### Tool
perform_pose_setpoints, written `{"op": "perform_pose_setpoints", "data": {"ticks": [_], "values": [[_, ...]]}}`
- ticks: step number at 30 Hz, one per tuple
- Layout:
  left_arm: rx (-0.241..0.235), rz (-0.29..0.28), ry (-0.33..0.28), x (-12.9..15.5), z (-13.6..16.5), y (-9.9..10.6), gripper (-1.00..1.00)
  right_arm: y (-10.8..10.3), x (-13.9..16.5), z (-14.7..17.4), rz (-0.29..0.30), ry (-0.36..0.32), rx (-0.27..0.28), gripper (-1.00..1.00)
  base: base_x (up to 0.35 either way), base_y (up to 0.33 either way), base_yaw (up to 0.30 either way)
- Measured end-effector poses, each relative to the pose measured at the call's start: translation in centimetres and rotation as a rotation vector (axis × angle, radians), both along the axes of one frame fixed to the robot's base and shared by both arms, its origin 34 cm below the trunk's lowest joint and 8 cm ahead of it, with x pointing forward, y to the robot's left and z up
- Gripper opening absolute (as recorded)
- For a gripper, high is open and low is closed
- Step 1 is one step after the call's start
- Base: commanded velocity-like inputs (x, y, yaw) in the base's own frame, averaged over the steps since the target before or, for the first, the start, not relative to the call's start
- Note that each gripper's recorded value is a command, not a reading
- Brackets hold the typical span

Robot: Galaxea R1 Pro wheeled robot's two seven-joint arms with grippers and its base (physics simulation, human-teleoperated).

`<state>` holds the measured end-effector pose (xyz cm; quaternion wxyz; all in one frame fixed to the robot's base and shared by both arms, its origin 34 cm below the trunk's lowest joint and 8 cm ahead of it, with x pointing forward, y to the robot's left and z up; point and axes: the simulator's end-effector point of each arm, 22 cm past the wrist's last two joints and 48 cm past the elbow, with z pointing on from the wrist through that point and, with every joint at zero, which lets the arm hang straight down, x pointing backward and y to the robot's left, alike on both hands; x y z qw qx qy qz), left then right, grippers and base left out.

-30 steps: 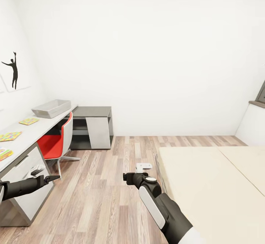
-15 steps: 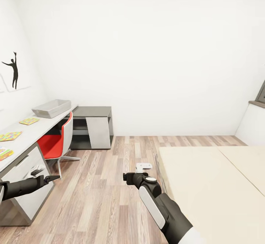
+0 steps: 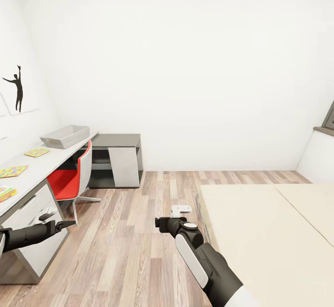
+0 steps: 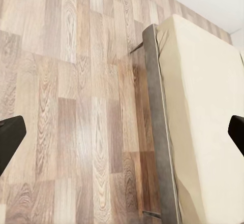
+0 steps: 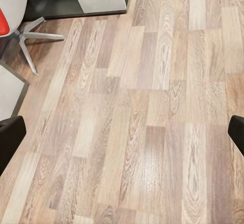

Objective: Put all the toys in the child's room - the three board games (two on the bed and one on the table), the two jigsaw puzzles on the table, and the tennis ball on the table - inside the toy box on the table in the child's room.

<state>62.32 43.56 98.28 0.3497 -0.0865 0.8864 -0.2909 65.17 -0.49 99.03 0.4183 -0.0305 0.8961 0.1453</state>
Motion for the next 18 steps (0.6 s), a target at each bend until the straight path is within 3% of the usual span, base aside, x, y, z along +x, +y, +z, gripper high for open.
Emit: {"op": "perform_pose_setpoints", "data": {"ticks": [18], "values": [[0.000,0.000,-0.001,0.00,0.01,0.01,1.00,0.00,-0.01,0.00,0.000,0.000,0.000,1.00,-0.008,0.000,0.000]]}}
